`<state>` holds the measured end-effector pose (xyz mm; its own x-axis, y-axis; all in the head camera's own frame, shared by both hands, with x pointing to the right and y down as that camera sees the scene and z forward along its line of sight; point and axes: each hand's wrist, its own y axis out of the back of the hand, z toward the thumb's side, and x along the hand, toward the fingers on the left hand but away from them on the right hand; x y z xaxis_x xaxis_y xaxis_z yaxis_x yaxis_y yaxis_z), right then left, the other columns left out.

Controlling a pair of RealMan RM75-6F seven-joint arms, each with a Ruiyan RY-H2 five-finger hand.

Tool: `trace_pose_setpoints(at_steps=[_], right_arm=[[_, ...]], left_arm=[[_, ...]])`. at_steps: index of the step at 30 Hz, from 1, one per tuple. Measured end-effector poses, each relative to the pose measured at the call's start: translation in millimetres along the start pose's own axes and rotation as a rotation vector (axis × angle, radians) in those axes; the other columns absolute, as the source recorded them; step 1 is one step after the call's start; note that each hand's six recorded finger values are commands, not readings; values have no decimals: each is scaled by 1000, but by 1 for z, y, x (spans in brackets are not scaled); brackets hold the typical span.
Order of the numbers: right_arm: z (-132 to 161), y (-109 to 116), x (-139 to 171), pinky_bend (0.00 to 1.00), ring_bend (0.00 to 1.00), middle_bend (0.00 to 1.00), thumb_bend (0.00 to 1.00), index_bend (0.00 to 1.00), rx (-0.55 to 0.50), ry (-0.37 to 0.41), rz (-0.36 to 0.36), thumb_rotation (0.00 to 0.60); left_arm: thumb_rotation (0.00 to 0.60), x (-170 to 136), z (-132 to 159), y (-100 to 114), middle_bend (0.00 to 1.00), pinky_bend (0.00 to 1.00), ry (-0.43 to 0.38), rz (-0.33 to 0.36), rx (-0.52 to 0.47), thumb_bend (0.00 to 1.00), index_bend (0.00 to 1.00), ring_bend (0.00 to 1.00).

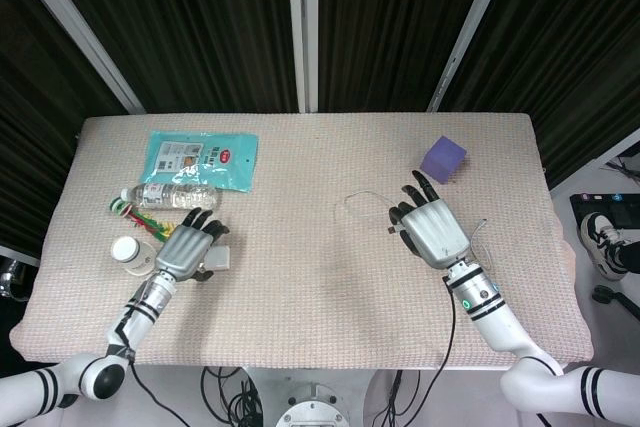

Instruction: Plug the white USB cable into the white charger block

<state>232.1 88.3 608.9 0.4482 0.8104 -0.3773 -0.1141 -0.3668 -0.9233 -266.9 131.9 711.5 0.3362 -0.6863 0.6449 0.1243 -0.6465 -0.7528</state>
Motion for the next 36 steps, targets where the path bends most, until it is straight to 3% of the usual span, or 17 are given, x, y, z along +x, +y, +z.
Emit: trace_pose_setpoints(at_steps=[13, 23, 30, 36], right_arm=[[2, -9, 0, 0, 205, 532, 404, 619, -12, 11, 24, 600], [2, -15, -1, 0, 205, 532, 404, 620, -17, 8, 38, 600], [1, -18, -1, 0, 206, 532, 404, 620, -22, 5, 41, 600], [-2, -20, 0, 0, 206, 534, 403, 621, -27, -2, 47, 600]], left_arm=[[598, -2, -11, -17, 275, 20, 125, 29, -78, 162, 294, 106], [440, 0, -10, -26, 295, 51, 163, 17, -127, 176, 306, 140], [440, 8, -15, -25, 302, 59, 195, 36, -153, 196, 326, 141], [515, 8, -18, -29, 311, 56, 191, 15, -118, 199, 337, 141]])
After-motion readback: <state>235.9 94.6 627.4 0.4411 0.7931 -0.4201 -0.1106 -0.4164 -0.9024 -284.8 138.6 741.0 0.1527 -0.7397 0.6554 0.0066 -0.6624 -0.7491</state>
